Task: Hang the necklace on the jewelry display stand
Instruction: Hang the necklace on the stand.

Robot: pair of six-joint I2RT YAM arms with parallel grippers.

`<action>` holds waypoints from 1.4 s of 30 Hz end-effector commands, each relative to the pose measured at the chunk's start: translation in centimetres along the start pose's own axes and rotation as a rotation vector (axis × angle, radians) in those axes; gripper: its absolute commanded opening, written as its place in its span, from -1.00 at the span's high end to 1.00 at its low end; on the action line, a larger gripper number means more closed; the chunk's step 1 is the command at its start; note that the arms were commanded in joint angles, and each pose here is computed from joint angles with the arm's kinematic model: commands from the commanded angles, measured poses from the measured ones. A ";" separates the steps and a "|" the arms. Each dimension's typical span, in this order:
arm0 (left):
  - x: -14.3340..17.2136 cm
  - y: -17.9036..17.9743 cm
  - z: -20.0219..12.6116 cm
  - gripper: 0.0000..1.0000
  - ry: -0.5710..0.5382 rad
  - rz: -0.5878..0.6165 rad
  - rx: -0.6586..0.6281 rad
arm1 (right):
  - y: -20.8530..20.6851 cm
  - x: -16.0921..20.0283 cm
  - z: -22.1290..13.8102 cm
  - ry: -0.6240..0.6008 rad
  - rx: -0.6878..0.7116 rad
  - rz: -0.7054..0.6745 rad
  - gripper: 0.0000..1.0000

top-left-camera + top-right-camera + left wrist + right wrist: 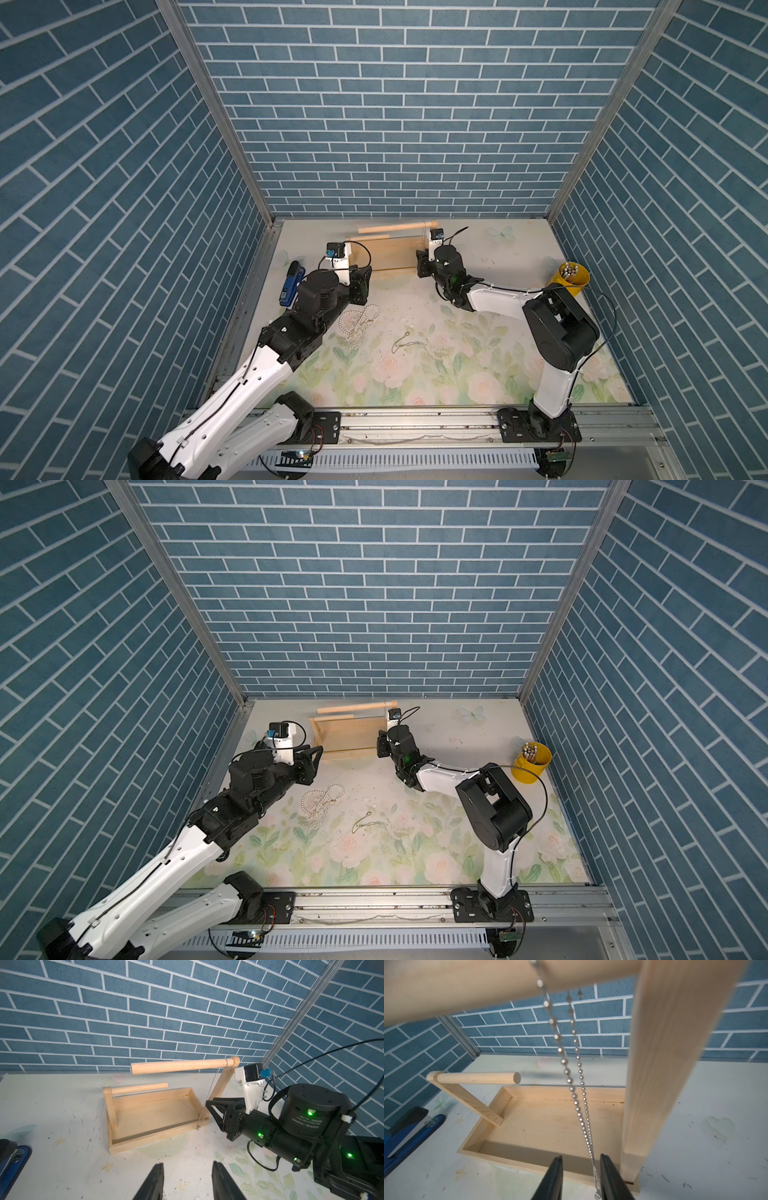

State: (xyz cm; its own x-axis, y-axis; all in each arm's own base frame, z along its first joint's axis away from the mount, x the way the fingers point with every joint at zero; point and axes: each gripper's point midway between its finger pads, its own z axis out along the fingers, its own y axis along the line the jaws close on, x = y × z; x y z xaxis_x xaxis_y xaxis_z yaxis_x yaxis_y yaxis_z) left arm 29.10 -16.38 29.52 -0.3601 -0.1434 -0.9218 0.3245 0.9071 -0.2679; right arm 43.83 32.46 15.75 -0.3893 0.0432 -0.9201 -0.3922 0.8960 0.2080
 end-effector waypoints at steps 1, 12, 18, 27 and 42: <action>0.4 0.6 -0.5 0.15 -0.003 0.028 -0.019 | 0.4 -1.0 0.9 -0.046 -0.002 0.025 0.51; 0.5 1.0 -1.0 0.15 -0.022 0.034 -0.025 | 1.9 -4.8 1.4 -0.168 -0.051 -0.001 1.00; 0.4 0.9 -1.0 0.14 -0.027 0.033 -0.016 | 2.3 -6.4 1.4 -0.202 -0.054 -0.021 1.00; 1.1 0.9 -0.8 0.14 -0.015 0.027 -0.010 | 2.0 -7.6 0.1 -0.306 -0.070 0.072 1.00; 1.7 0.9 -0.4 0.14 -0.005 0.030 -0.005 | 1.0 -9.5 -1.0 -0.445 -0.052 0.175 1.00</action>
State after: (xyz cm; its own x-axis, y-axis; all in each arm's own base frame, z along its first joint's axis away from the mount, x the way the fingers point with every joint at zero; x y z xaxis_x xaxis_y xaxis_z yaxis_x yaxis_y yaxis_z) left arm 28.34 -15.63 27.96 -0.3539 -0.1152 -0.9282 0.3270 0.9145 -0.2382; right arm 46.41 33.68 22.96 -0.1327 0.2808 -0.9506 -0.4205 0.8525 0.3105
